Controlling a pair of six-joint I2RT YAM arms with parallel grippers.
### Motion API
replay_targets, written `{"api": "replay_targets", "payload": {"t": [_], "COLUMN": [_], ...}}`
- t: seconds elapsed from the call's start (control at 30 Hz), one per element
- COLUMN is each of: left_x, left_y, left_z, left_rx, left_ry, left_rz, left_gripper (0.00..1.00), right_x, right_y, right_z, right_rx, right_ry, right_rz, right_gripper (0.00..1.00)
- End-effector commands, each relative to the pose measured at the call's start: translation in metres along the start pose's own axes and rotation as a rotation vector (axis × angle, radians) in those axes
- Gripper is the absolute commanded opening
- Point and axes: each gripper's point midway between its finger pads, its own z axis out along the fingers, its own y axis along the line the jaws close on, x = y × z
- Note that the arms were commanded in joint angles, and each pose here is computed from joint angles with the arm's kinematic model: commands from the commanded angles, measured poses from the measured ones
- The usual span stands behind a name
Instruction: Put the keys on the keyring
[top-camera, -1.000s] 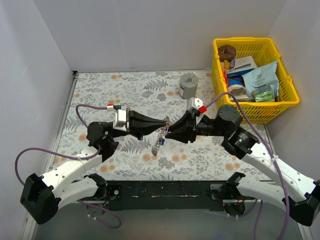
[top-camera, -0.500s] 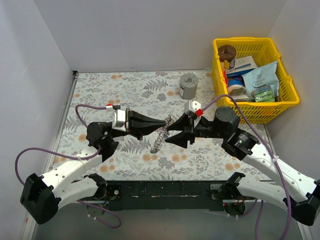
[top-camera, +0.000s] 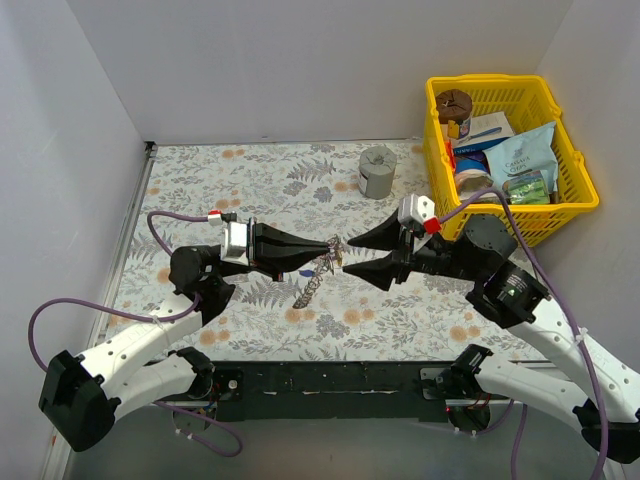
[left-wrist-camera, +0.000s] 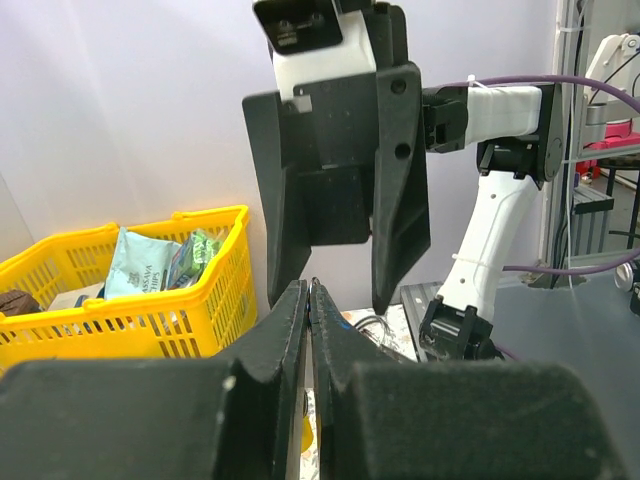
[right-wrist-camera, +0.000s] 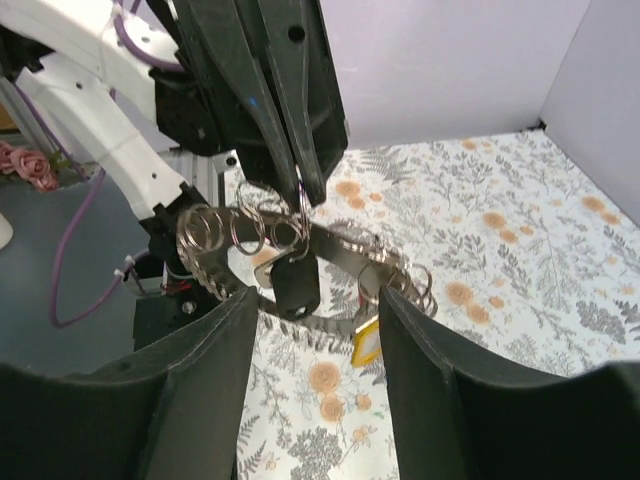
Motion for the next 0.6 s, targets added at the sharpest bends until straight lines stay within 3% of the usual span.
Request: {"api": "replay_targets", "payload": {"t": [0.0,0.57], "left_x": [-0.023,-0.023], "left_y": [-0.005,-0.007], "left_z": [0.002,0.002], "left_rx": [0.014,0.018], "left_ry": [-0.054,-0.064], "left_rz": [0.056,0.045], "left_gripper": [0.00,0.00], "right_x": [-0.058,-0.057], "right_y": [0.002,0.004], "right_z": [0.000,0.021], "right_rx": [0.006,-0.073], "right_ry": [-0.175,-0.196], "right_rz": [-0.065,-0.005], "right_gripper": [0.58,0.27]}}
